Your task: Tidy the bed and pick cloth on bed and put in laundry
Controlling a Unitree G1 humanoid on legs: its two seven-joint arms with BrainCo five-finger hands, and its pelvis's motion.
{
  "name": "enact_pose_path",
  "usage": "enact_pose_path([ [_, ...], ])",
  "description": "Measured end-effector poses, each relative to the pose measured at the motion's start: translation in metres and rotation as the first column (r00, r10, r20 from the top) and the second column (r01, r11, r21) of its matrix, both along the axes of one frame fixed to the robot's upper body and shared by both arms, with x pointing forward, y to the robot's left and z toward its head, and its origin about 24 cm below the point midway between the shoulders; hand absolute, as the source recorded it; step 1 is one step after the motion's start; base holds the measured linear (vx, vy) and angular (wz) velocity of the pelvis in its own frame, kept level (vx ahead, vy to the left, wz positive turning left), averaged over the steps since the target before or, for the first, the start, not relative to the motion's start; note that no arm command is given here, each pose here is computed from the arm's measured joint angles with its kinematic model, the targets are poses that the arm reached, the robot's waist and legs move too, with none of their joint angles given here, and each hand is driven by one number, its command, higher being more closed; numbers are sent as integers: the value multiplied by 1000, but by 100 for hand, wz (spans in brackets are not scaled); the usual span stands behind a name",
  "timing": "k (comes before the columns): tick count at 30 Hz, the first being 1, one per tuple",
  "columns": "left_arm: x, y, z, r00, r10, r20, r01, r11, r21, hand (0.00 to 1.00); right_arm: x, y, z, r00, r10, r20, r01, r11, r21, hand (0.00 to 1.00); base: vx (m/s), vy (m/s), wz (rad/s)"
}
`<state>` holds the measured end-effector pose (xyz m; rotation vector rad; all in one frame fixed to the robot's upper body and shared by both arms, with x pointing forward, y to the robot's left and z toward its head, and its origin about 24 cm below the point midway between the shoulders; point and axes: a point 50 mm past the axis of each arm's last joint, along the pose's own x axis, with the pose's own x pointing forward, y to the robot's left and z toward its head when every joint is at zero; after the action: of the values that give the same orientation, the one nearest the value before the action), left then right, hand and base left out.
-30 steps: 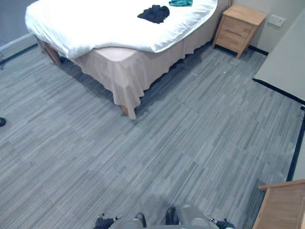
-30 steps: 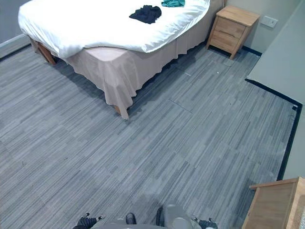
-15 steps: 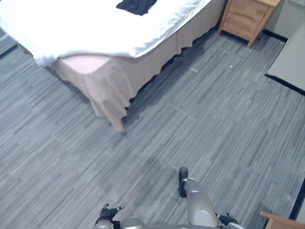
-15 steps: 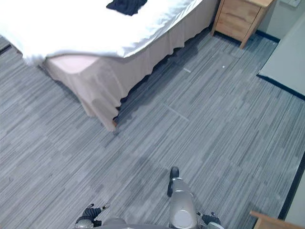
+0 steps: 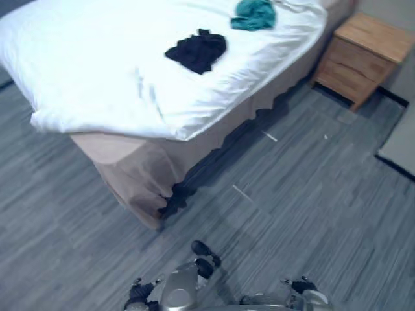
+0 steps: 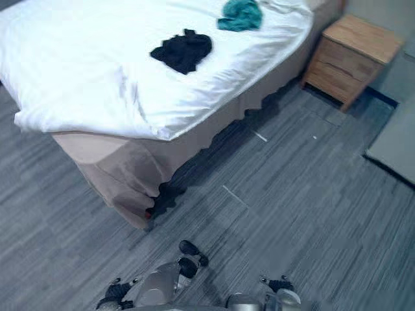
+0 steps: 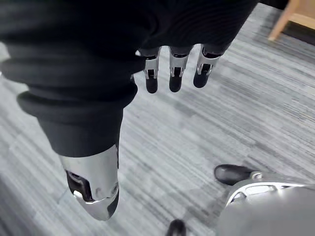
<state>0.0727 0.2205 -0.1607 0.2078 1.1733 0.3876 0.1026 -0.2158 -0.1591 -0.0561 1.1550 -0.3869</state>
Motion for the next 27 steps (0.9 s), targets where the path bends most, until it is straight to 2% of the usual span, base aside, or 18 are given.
enact_pose_path([
  [5,-2,0,-2,998,-53,-32,52,999,-7,0,1,-5,3,1000,18,22,-17,999,-28,0,522,-36,155],
  [11,-3,15,2,994,-102,-50,104,994,37,0,-9,10,-3,999,-41,1,41,999,34,0,324,-380,103],
  [13,-10,-1,-3,994,-85,-61,85,996,-7,0,-20,-7,-3,995,-94,-21,94,996,4,0,246,-293,11],
  [15,-5,-8,-3,996,-74,-43,73,997,-23,0,-22,-12,-2,992,-128,-19,128,992,1,0,177,-210,10],
  [19,30,-4,12,992,-50,114,47,998,30,0,-35,-6,-6,986,-159,-49,160,987,12,0,70,-172,13],
  [22,66,14,41,950,-57,306,9,988,157,0,-44,-4,-6,984,-174,-48,174,985,-4,0,0,-75,10],
  [25,98,56,91,846,-19,533,-170,938,303,0,-57,-3,-6,982,-183,-53,182,983,-23,0,0,0,0],
  [27,119,74,127,756,-61,652,-244,898,367,0,-67,-4,-6,980,-190,-63,188,982,-32,0,-15,2,7],
])
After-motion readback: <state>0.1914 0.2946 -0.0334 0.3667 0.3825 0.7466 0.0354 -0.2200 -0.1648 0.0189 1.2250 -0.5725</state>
